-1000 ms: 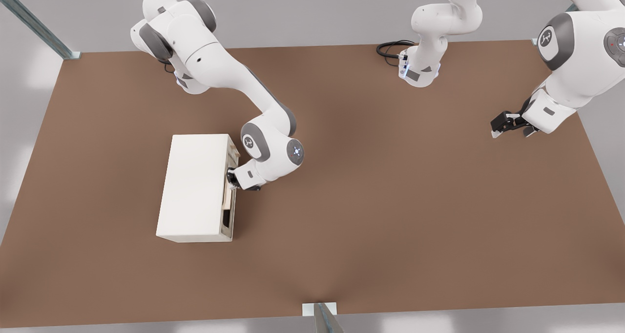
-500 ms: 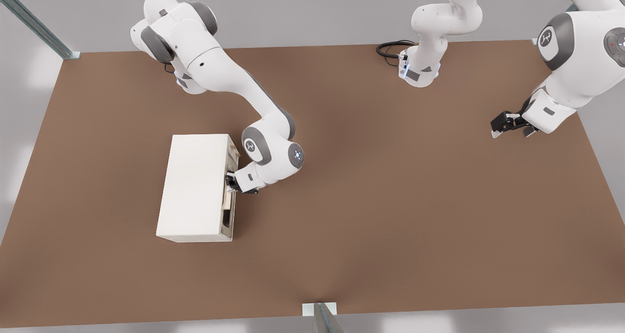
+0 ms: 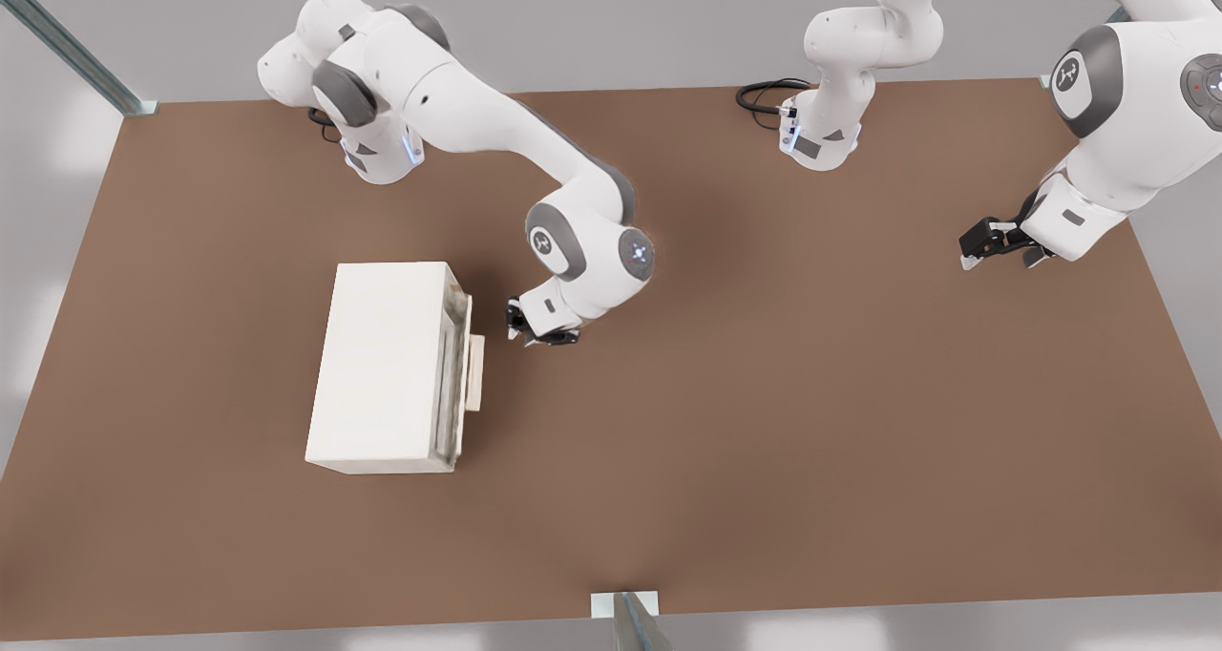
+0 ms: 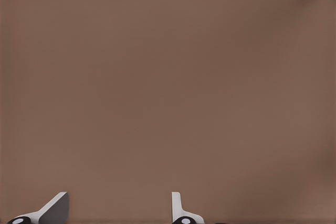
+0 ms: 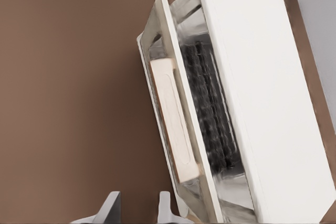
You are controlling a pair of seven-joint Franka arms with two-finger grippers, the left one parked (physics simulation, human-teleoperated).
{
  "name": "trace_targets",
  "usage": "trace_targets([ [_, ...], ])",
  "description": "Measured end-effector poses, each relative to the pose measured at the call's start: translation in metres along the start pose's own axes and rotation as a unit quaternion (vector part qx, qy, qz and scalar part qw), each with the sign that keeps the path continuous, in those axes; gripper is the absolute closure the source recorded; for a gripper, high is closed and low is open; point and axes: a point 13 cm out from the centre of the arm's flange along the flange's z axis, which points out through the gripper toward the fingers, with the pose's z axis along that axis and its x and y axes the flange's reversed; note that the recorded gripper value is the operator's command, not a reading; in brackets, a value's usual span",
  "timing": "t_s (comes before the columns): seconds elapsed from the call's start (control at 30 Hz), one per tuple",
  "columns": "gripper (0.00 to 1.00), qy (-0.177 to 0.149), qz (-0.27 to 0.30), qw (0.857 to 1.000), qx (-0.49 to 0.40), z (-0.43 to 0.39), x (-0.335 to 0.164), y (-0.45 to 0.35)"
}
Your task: Keep left arm still and open the oven door with right arm
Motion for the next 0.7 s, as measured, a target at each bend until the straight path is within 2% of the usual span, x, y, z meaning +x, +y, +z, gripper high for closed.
trace_targets([
  [0.1,0.00,0.083,0.055,0.993,-0.066,-0.008,-0.078,-0.111],
  [0.17,0.00,0.110,0.084,0.983,-0.118,-0.021,-0.112,-0.213],
  [0.2,0.00,0.118,0.092,0.978,-0.143,-0.028,-0.113,-0.267],
  [0.27,0.00,0.120,0.089,0.973,-0.173,-0.030,-0.112,-0.329],
  [0.47,0.00,0.129,0.055,0.968,-0.210,0.016,-0.149,-0.388],
  [0.7,0.00,0.109,-0.025,0.965,-0.238,0.024,-0.158,-0.388],
])
